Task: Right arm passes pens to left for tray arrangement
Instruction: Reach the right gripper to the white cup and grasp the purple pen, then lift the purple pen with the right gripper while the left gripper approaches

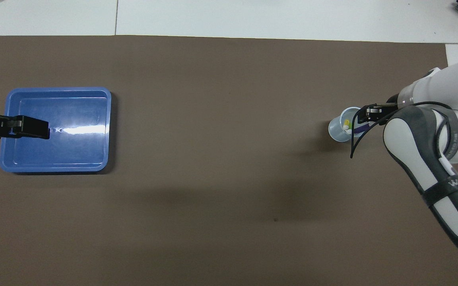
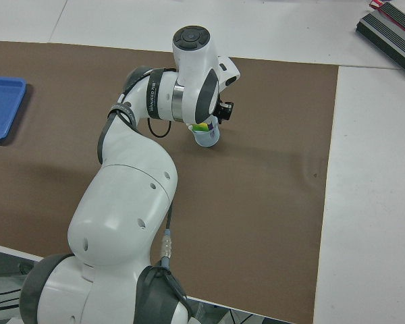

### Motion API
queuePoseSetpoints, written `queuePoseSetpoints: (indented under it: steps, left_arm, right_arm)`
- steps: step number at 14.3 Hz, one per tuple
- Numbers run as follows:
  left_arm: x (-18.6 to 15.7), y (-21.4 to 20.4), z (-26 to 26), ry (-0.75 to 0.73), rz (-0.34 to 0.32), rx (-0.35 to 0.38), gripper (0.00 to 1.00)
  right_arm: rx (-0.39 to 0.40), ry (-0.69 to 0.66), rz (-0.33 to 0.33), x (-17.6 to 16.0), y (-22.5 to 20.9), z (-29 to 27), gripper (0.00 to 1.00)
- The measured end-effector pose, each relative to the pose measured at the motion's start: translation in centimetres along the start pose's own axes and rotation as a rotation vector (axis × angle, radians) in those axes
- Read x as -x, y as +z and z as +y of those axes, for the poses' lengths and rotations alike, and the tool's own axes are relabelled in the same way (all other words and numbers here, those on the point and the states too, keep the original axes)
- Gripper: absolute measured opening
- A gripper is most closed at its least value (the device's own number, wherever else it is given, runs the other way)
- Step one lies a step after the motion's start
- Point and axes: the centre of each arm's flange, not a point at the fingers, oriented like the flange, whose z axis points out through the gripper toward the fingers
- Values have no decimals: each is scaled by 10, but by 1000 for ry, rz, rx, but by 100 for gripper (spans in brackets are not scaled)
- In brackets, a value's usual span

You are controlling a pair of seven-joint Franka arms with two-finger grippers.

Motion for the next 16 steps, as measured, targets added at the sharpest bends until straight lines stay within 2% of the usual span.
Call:
queuePoseSetpoints:
  steps: [2, 3, 9, 12, 13, 14, 15, 16]
  left_arm:
    - [0, 0, 0, 0, 0, 0, 100]
    - [0, 0, 0, 0, 0, 0, 100]
    - [0, 0, 0, 0, 0, 0, 100]
    - [0, 0, 0, 0, 0, 0, 100]
    - [0, 0, 0, 0, 0, 0, 100]
    - [0, 0, 0, 0, 0, 0, 100]
    - [0, 0, 0, 0, 0, 0, 100]
    - [0, 0, 0, 0, 0, 0, 100]
  right_arm:
    - [0, -1, -6, 1, 1, -1, 59]
    - [0, 0, -7, 1, 1, -1, 54]
    - [1, 0, -30, 3, 4, 0, 46]
    - [2, 1, -42, 4, 5, 0, 36]
    - [2, 1, -42, 4, 5, 0, 36]
    - [2, 1, -42, 4, 5, 0, 31]
    - [2, 1, -43, 4, 5, 0, 20]
    - [2, 1, -43, 4, 5, 0, 20]
